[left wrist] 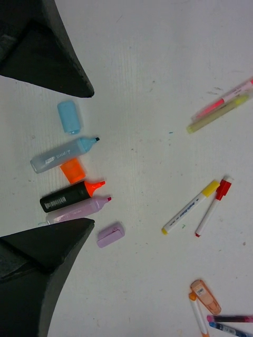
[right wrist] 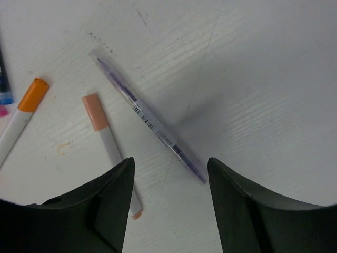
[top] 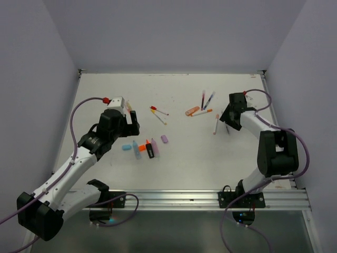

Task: Open the pen caps

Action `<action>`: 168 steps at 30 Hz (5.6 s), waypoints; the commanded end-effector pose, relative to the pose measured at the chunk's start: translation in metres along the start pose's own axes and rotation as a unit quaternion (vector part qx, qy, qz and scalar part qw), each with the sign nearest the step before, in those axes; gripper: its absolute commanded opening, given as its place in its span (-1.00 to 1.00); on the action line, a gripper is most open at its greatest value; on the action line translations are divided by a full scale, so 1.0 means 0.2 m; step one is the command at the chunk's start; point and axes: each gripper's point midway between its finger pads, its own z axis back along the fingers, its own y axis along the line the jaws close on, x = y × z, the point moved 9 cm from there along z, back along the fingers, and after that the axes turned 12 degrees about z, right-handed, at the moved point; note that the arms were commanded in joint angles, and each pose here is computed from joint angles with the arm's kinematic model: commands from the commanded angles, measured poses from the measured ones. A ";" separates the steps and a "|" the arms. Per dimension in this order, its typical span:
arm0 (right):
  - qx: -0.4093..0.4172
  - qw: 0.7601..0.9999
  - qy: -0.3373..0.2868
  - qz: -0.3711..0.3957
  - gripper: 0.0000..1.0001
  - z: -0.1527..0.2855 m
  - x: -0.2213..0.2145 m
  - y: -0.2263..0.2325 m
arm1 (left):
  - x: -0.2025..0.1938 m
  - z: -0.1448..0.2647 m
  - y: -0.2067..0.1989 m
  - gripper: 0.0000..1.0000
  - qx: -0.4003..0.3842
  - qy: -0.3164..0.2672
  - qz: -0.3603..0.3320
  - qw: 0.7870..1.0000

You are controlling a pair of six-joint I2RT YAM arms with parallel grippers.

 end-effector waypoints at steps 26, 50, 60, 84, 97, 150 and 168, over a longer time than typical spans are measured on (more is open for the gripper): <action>-0.022 0.997 0.045 0.058 -0.80 -0.17 0.03 0.00 | -0.04 -0.05 -0.03 1.00 -0.048 0.014 0.003 0.999; 0.528 0.787 -0.194 0.253 -0.87 0.84 -0.31 0.59 | 0.19 -0.04 -0.52 1.00 -0.347 0.004 0.116 0.931; 0.581 0.746 -0.202 0.257 -0.82 0.91 -0.39 0.64 | 0.15 -0.12 -0.71 0.71 -0.320 0.008 0.123 0.939; 0.591 0.735 -0.189 0.273 -0.71 0.90 -0.45 0.69 | 0.08 -0.15 -0.75 -0.84 -0.321 0.016 0.148 0.935; 0.599 0.731 -0.191 0.265 -0.04 0.92 -0.40 0.75 | 0.01 -0.11 -0.72 -1.00 -0.342 0.037 0.123 0.931; 0.374 0.898 -0.046 0.227 -1.00 0.51 -0.70 0.55 | -0.22 -0.33 -0.53 -0.83 -0.153 0.147 0.073 0.975; 0.369 0.908 0.036 0.198 -1.00 0.32 -0.78 0.73 | -0.61 -0.50 -0.54 -0.48 -0.103 0.235 0.043 0.966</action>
